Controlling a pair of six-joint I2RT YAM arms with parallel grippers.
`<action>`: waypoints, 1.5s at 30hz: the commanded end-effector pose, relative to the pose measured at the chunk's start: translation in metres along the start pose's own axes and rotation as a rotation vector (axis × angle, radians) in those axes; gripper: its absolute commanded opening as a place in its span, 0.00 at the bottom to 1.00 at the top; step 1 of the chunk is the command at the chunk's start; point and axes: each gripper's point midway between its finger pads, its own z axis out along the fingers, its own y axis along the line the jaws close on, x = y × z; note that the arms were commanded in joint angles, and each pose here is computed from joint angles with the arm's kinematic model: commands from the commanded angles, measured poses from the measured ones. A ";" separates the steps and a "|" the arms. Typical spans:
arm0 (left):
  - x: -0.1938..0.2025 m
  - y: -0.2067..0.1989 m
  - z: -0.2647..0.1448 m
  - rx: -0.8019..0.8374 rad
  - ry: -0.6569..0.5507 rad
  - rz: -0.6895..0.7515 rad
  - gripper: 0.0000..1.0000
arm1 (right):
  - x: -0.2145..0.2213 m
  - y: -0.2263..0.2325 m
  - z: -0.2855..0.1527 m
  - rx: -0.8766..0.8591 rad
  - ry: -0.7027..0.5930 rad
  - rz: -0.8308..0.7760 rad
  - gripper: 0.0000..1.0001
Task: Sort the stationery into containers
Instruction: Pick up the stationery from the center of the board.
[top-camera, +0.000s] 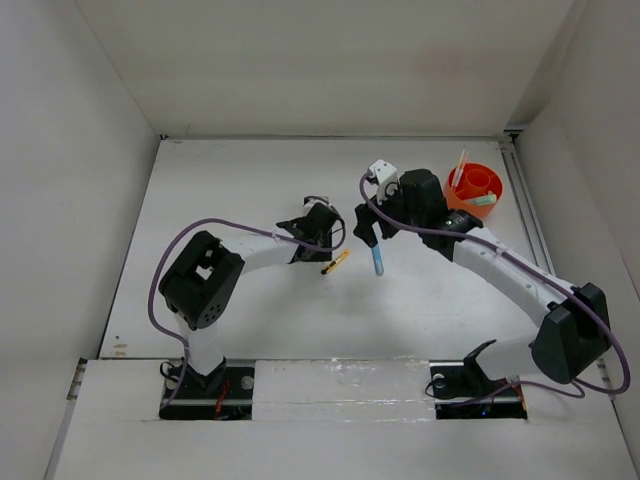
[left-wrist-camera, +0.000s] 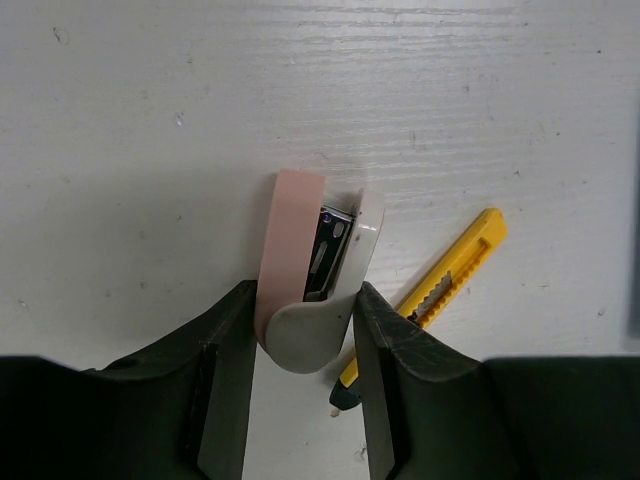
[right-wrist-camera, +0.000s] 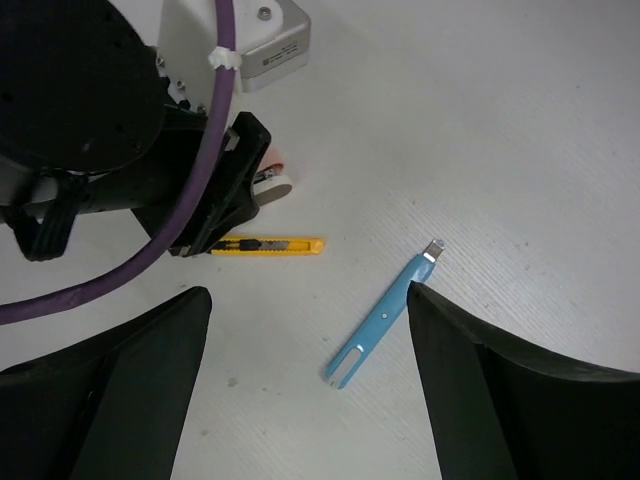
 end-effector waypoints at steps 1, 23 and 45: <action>-0.007 -0.012 -0.008 0.054 -0.009 -0.023 0.00 | -0.018 -0.008 -0.003 -0.020 -0.082 0.017 0.85; -0.088 -0.079 -0.168 0.608 -0.607 0.048 0.00 | -0.074 0.000 -0.046 -0.175 -0.317 0.293 0.85; -0.086 -0.082 -0.201 0.705 -0.675 0.063 0.00 | -0.093 0.046 -0.022 -0.231 -0.337 0.420 0.80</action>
